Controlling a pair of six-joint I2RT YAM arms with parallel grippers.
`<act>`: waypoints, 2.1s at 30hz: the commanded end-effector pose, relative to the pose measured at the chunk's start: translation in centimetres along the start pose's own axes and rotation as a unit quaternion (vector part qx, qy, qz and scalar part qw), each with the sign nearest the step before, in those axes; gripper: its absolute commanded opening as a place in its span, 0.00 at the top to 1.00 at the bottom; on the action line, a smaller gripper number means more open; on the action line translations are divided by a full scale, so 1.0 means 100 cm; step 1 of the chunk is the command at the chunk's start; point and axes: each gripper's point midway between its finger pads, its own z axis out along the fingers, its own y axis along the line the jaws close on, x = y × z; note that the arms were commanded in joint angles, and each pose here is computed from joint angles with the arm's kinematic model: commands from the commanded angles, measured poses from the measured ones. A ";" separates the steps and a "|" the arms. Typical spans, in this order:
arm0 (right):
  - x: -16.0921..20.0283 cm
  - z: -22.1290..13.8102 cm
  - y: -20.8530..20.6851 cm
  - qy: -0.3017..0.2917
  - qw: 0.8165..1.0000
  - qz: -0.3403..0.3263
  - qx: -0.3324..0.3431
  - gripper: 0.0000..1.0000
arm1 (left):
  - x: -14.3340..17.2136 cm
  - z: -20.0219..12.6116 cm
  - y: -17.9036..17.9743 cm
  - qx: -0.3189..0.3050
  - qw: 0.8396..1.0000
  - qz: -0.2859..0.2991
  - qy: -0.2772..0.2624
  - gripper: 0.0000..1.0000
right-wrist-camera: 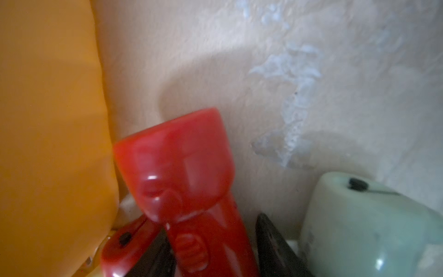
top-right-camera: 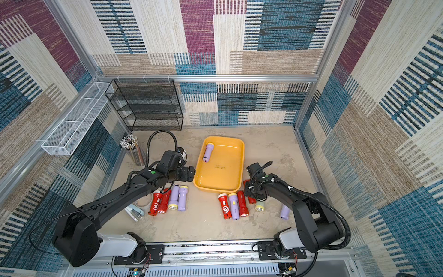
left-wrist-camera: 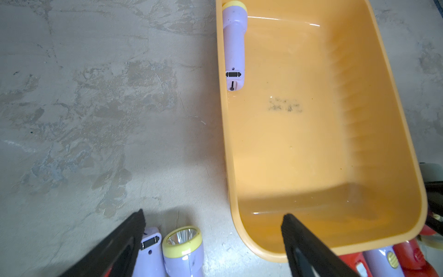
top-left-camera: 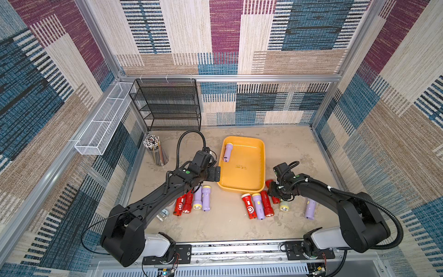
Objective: Put the flashlights into the storage boxes
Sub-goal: Pick up the flashlight from the center of the board, then place the flashlight at the storage box.
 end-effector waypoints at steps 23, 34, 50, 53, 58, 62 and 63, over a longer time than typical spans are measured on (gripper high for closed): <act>-0.044 -0.070 -0.002 -0.081 0.996 -0.001 0.047 0.62 | -0.004 0.002 0.001 0.007 1.000 -0.006 -0.012 0.07; -0.113 -0.116 0.057 -0.154 0.987 -0.026 -0.035 0.61 | -0.005 0.004 0.003 0.002 1.000 -0.007 -0.009 0.07; -0.177 -0.046 0.168 -0.126 0.975 -0.101 -0.151 0.61 | 0.012 0.039 0.000 0.004 0.999 -0.031 0.037 0.08; -0.186 -0.022 0.182 -0.111 0.975 -0.109 -0.159 0.61 | 0.018 0.046 -0.003 0.010 0.998 -0.041 0.049 0.08; -0.203 0.007 0.202 -0.099 0.973 -0.121 -0.169 0.61 | 0.025 0.052 -0.008 0.024 0.996 -0.057 0.060 0.09; -0.211 0.029 0.213 -0.085 0.973 -0.122 -0.176 0.61 | 0.026 0.054 -0.012 0.030 0.996 -0.064 0.061 0.09; -0.212 0.033 0.216 -0.082 0.973 -0.121 -0.179 0.61 | 0.026 0.054 -0.014 0.031 0.996 -0.064 0.062 0.09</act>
